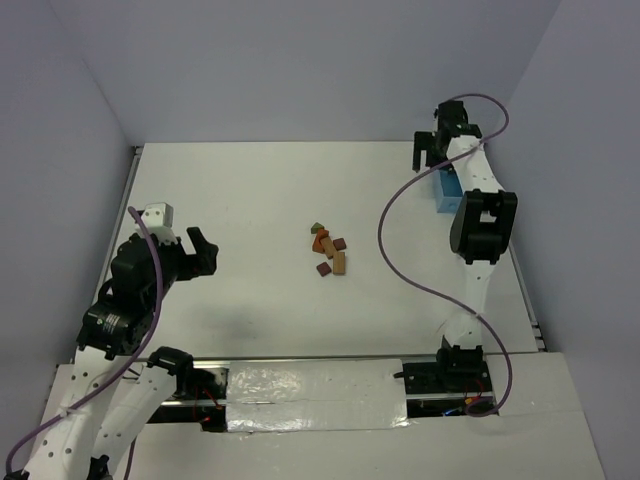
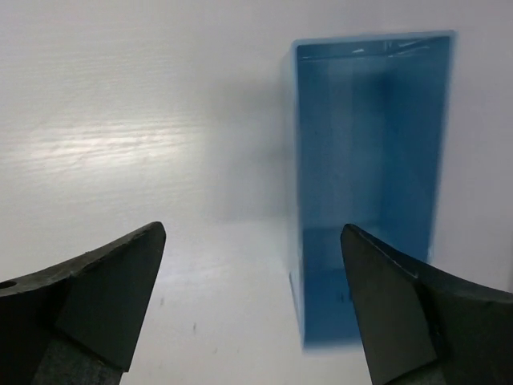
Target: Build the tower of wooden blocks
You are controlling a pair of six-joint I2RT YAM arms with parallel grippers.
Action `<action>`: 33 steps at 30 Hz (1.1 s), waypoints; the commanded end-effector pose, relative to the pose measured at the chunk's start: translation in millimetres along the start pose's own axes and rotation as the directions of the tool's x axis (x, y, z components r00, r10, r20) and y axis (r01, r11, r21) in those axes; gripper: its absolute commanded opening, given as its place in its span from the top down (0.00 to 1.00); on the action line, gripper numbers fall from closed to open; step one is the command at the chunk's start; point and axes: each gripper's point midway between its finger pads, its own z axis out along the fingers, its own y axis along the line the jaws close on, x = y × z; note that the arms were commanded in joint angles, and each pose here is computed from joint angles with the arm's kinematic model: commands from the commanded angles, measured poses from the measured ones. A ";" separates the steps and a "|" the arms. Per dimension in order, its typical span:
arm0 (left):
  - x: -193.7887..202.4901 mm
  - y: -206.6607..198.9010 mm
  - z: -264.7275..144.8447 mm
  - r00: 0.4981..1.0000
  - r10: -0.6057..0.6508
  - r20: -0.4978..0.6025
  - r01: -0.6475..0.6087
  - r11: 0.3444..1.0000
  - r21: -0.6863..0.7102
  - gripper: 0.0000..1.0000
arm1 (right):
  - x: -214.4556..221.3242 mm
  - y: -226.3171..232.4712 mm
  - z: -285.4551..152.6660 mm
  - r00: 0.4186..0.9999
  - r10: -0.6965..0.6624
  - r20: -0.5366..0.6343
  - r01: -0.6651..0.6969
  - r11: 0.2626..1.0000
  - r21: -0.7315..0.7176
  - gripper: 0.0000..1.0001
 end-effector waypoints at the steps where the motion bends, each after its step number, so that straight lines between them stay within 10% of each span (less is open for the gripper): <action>1: -9.0 -1.3 2.5 0.999 0.001 0.032 -0.001 1.000 -0.002 0.01 | -59.6 47.1 -134.3 0.960 0.020 0.279 -0.041 0.997 0.071 0.00; 4: -7.5 1.7 5.5 1.000 -0.001 0.020 0.001 1.000 -0.024 0.01 | -34.4 123.5 -201.5 0.895 0.126 0.429 -0.093 0.991 -0.095 0.00; 7: -3.0 2.6 10.4 1.000 0.002 -0.005 -0.002 0.999 -0.034 0.00 | 29.1 227.3 -261.2 0.861 0.208 0.463 0.156 0.759 -0.632 0.00; 9: -0.8 2.4 13.6 1.000 0.005 -0.020 -0.006 0.999 -0.038 0.00 | 58.3 240.3 -260.2 0.876 0.266 0.403 0.108 0.706 -0.700 0.00; 17: -0.5 7.3 13.0 1.000 -0.002 -0.019 0.001 0.998 -0.068 0.00 | 146.7 271.1 -199.0 0.965 0.021 0.261 0.067 0.944 -0.323 0.00; 33: 10.7 2.0 26.1 0.996 0.024 -0.091 -0.028 0.999 -0.045 0.00 | 231.0 270.7 -128.1 0.990 -0.108 0.094 0.120 0.983 -0.141 0.37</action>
